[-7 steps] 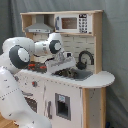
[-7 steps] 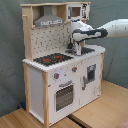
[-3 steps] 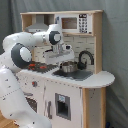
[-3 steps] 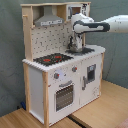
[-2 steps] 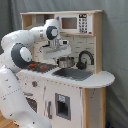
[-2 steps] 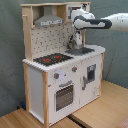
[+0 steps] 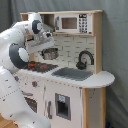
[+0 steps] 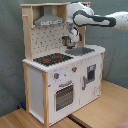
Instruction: Play with the kitchen
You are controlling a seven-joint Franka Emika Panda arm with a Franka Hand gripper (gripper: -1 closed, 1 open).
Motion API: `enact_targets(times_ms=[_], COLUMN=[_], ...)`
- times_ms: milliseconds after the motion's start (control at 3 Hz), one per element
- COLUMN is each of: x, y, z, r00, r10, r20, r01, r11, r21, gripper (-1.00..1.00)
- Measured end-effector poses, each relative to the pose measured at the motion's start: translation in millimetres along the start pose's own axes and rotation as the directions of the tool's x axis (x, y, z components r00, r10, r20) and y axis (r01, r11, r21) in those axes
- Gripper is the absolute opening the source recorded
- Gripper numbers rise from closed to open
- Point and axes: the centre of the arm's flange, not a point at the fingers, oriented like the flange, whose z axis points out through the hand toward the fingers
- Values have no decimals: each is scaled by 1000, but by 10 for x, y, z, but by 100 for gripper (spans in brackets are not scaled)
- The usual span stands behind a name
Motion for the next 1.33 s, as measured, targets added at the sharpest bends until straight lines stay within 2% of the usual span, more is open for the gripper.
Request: enact_targets(times_ms=[333, 667, 1000, 1333], x=[49, 116, 201, 276], y=[-380, -665, -875, -1007], z=[-48, -25, 3, 15], r00=[995, 984, 972, 961], r10=[-69, -120, -164, -197], r20=[-76, -132, -171, -192], r01=[70, 125, 171, 206], r11=[997, 992, 985, 978], r21=[17, 27, 30, 30], gripper=[-100, -100, -100, -100])
